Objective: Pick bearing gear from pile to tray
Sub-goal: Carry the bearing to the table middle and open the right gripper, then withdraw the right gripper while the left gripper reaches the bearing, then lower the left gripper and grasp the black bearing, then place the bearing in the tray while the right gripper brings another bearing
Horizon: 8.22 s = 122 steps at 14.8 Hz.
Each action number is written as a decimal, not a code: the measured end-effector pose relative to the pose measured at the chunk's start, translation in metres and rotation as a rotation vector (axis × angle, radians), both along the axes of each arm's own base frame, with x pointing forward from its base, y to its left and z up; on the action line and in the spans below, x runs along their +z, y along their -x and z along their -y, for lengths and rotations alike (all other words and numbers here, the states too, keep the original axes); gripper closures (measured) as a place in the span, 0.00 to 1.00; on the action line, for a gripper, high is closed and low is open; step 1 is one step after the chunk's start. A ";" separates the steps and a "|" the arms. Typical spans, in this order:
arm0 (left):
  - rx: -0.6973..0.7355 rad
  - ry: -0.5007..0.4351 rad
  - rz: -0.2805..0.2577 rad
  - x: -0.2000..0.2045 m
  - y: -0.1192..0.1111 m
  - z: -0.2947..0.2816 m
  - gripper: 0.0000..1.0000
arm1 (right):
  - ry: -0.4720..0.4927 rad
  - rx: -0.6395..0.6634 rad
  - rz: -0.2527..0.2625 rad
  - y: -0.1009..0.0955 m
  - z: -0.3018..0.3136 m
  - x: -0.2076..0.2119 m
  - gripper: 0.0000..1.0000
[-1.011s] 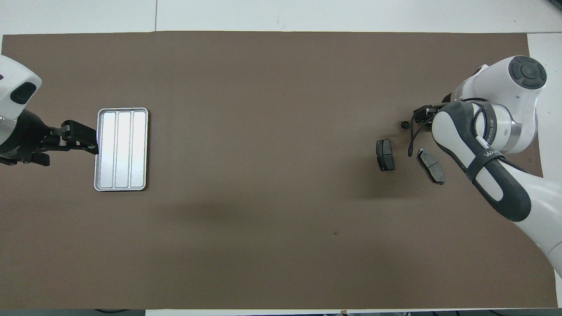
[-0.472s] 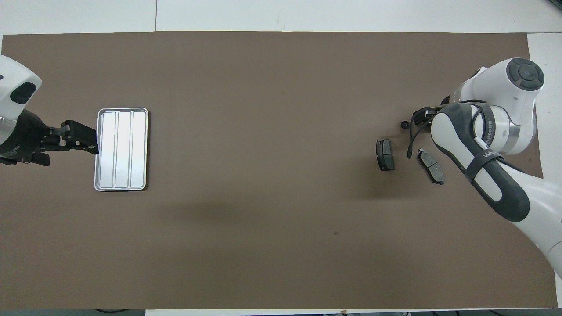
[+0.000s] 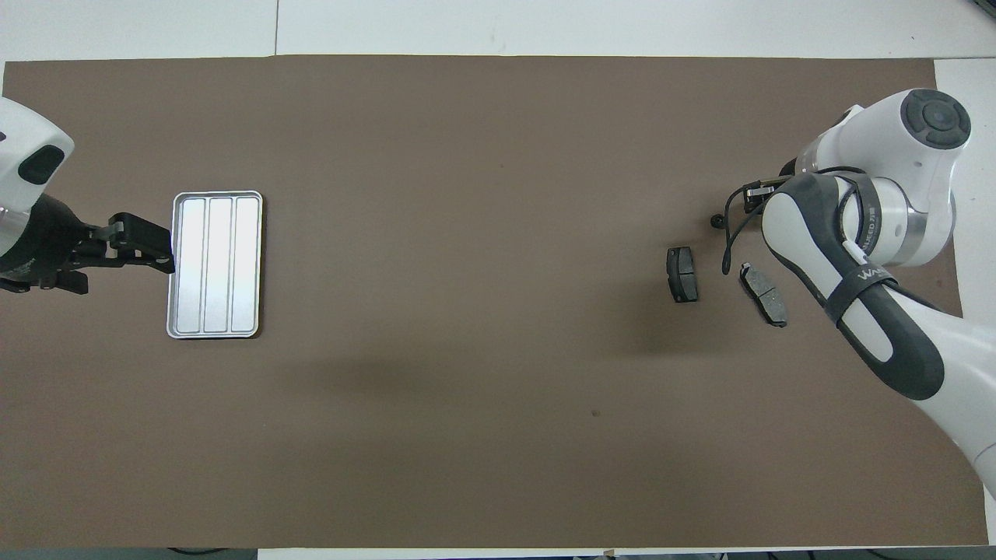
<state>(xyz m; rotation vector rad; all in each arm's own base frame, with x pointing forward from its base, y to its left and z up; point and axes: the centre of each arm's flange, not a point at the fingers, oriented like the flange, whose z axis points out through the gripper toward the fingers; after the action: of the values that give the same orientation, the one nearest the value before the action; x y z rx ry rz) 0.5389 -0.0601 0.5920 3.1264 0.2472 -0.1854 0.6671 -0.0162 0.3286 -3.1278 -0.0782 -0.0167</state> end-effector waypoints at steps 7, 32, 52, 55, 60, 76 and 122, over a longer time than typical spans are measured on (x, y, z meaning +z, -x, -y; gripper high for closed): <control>0.000 0.000 0.000 0.000 0.000 0.000 0.00 | -0.004 -0.235 -0.015 0.014 -0.168 0.131 0.65; 0.000 0.000 0.000 0.000 0.000 0.000 0.00 | -0.046 -0.429 0.018 0.124 -0.397 -0.001 0.65; -0.013 0.003 0.010 -0.013 -0.001 0.008 0.00 | -0.052 -0.361 0.059 0.058 -0.297 0.024 0.07; -0.026 0.014 0.034 -0.022 0.000 0.023 0.00 | -0.037 -0.202 0.085 0.022 -0.205 0.043 0.10; -0.014 0.021 0.079 -0.040 0.005 0.073 0.00 | -0.009 -0.022 0.085 0.003 -0.104 0.038 0.10; 0.130 0.020 0.057 -0.224 0.003 0.342 0.00 | 0.002 0.058 0.074 0.015 -0.055 -0.020 0.10; 0.063 -0.044 0.043 -0.207 -0.024 0.108 0.65 | -0.010 -0.244 0.004 0.062 -0.276 0.129 0.76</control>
<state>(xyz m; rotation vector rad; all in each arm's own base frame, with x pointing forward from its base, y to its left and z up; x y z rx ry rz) 0.5626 -0.1678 0.3853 3.1569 0.3532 -0.1142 0.6050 0.2598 0.4579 -3.1061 0.3022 -0.0260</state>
